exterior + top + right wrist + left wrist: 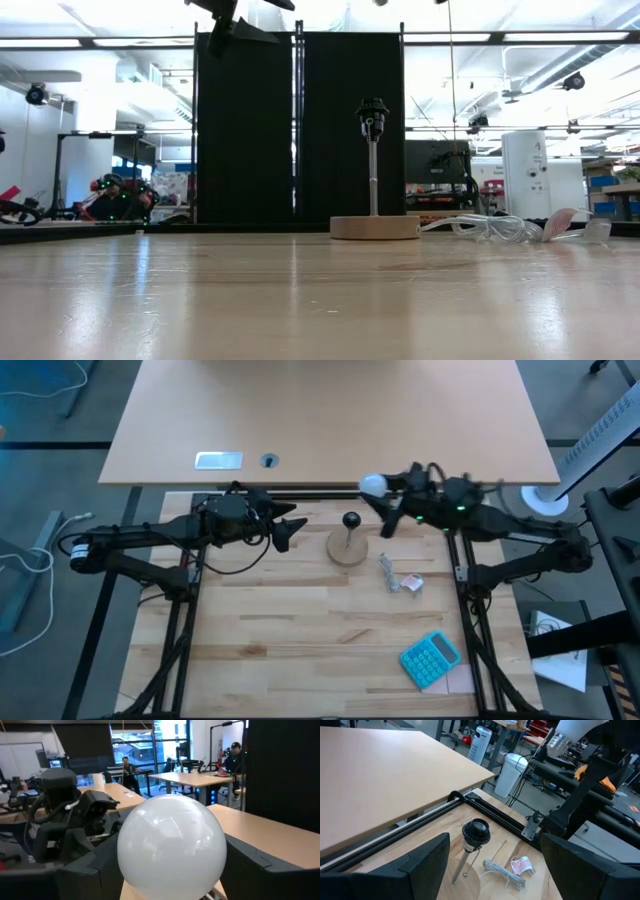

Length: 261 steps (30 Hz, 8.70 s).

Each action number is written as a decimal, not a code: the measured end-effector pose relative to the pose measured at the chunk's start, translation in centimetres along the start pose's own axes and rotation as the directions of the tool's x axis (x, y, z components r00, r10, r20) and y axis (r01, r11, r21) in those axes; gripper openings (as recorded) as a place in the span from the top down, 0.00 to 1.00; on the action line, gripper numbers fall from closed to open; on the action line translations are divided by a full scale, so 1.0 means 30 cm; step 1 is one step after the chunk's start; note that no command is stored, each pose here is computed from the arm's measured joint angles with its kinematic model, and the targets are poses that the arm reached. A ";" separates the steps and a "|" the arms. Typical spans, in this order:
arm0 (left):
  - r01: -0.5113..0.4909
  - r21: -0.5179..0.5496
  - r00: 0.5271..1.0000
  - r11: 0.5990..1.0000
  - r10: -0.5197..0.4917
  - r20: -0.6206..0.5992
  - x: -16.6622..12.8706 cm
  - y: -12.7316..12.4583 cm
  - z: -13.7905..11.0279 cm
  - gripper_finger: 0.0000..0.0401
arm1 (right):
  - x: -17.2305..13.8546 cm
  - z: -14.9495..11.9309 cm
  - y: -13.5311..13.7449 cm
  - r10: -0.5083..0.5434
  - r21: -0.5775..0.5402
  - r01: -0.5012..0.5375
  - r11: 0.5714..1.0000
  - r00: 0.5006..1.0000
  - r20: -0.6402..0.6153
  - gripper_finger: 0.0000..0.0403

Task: Screw lightbulb
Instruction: Insert the lightbulb into the lamp

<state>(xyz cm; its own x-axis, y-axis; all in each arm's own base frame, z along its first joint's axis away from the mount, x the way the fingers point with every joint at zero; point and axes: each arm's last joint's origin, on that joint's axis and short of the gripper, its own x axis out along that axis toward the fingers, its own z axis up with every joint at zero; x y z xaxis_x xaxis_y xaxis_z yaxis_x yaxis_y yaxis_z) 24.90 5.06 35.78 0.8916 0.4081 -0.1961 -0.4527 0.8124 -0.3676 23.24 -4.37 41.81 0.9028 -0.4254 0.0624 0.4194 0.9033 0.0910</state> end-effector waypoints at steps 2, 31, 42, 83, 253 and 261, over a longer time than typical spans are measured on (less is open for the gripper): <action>0.000 0.000 1.000 1.000 0.000 0.000 0.000 0.000 0.000 0.24 | 0.040 -0.021 0.011 0.000 0.018 0.000 1.000 1.000 -0.003 0.39; 0.000 0.000 1.000 1.000 0.000 -0.001 0.000 0.000 0.000 0.24 | 0.238 -0.073 0.022 -0.016 -0.120 0.006 0.993 0.996 -0.083 0.39; 0.001 0.000 1.000 1.000 -0.001 0.000 0.000 0.000 0.000 0.24 | 0.130 -0.030 0.017 0.062 -0.092 -0.077 0.993 0.986 -0.152 0.40; 0.293 0.335 0.956 0.896 -0.278 -0.091 0.317 0.228 -0.347 0.24 | 0.101 -0.080 0.046 0.131 -0.134 -0.163 0.977 0.968 -0.216 0.40; 0.163 0.369 0.978 0.915 -0.200 0.065 0.406 0.266 -0.552 0.91 | 0.278 -0.494 0.060 -0.033 -0.053 0.024 0.998 0.984 -0.176 0.40; 0.105 0.412 0.986 0.905 -0.148 0.074 0.429 0.247 -0.535 0.91 | 0.278 -0.495 0.056 -0.066 -0.064 0.056 0.996 0.982 -0.174 0.39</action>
<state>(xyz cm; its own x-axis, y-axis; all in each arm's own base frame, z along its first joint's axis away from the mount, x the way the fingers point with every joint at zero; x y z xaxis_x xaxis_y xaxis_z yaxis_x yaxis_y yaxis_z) 32.88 9.65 15.94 0.9470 0.3131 -0.0714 -0.3124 0.9497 0.0213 32.88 -5.55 27.73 0.8757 -0.4682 -0.1180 0.4744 0.8798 0.0300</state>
